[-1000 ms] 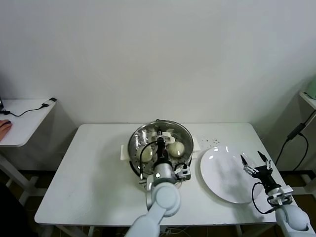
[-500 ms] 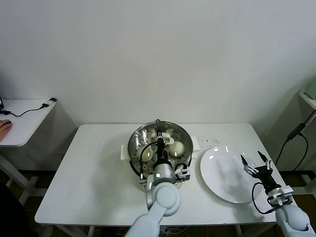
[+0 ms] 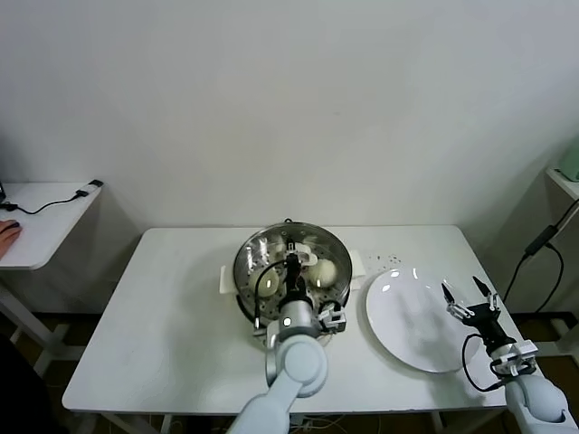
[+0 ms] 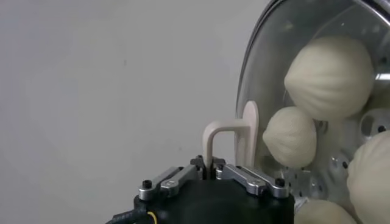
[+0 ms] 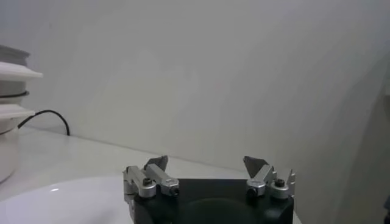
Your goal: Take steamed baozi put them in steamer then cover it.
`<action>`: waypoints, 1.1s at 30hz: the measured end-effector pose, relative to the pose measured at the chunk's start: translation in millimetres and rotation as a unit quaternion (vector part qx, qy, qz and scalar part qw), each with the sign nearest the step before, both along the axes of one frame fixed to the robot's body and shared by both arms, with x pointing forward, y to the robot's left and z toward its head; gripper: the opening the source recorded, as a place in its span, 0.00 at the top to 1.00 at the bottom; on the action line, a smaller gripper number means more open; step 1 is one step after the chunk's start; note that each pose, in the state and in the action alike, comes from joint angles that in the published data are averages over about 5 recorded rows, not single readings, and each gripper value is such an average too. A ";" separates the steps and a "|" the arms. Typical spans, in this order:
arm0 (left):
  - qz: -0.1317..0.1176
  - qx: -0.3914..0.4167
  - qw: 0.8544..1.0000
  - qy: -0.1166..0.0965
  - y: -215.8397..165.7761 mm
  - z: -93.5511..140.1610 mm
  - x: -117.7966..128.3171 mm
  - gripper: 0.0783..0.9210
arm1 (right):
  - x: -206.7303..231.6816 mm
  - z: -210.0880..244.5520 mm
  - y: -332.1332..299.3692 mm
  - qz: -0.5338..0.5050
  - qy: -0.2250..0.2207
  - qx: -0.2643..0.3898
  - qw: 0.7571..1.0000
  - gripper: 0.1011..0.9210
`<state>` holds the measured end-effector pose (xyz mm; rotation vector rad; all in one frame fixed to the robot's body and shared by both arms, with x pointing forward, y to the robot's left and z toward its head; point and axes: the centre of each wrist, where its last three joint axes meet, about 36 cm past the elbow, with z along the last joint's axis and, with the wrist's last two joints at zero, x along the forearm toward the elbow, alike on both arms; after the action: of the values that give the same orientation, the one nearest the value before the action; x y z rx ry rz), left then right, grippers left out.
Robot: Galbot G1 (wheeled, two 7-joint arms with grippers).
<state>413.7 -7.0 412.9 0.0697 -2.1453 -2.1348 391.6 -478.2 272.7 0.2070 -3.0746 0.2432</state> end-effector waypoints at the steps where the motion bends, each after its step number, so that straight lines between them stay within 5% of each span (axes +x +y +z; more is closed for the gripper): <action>1: 0.000 0.000 1.000 0.001 0.3 0.1 -0.7 0.86 | 0.0 -0.1 -0.1 0.000 0.000 0.000 1.000 0.12; 22: -0.025 -0.041 0.999 -0.007 21.4 22.4 -36.6 0.16 | 1.1 4.1 1.1 -0.007 0.020 -0.005 1.000 0.12; 33: -0.042 -0.131 0.990 -0.020 72.4 39.4 -66.1 0.12 | 3.2 16.0 10.2 -0.003 0.032 -0.012 0.999 0.12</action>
<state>347.7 65.5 452.3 -0.0008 -2.4713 -1.8863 394.8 -467.9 288.6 0.2001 -3.0062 0.2684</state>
